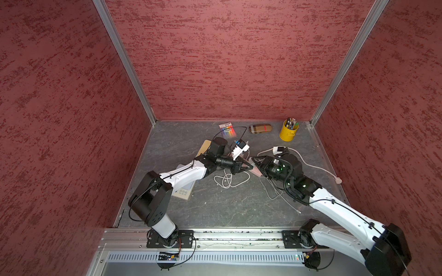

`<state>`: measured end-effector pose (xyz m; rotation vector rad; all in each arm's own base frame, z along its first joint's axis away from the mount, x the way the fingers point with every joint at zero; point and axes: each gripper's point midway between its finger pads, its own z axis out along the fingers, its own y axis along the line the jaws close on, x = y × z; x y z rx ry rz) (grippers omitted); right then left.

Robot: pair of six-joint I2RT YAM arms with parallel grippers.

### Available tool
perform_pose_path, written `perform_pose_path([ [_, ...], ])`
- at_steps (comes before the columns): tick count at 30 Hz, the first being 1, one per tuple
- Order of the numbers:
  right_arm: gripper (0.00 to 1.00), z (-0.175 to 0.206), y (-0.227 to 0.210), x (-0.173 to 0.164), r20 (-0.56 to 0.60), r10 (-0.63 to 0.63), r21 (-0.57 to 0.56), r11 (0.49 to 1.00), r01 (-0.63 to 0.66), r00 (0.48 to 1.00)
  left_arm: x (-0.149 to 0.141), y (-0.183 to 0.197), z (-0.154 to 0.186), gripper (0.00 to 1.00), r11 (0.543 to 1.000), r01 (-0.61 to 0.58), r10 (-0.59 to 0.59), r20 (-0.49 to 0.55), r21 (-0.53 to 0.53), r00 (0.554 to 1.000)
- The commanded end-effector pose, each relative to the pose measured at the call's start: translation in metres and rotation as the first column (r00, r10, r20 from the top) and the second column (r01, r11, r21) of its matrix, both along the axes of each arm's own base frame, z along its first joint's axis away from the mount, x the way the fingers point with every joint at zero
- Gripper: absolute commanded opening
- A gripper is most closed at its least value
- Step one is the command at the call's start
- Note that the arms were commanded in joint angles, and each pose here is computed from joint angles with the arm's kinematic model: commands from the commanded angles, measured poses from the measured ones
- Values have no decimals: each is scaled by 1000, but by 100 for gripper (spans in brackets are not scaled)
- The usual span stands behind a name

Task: Charge the electronic scale
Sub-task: Pick up the charging cable from the center of the board.

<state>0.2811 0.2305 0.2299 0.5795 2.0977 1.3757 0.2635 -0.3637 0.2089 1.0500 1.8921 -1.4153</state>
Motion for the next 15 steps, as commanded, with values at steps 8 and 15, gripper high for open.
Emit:
perform_pose_path([
  [8, 25, 7, 18, -1, -12, 79, -8, 997, -79, 997, 4, -2, 8, 0, 998, -37, 31, 117, 50, 993],
  [15, 5, 5, 22, 2, -13, 90, -20, 996, -90, 996, 5, -3, 4, 5, 996, -49, 37, 143, 78, 989],
])
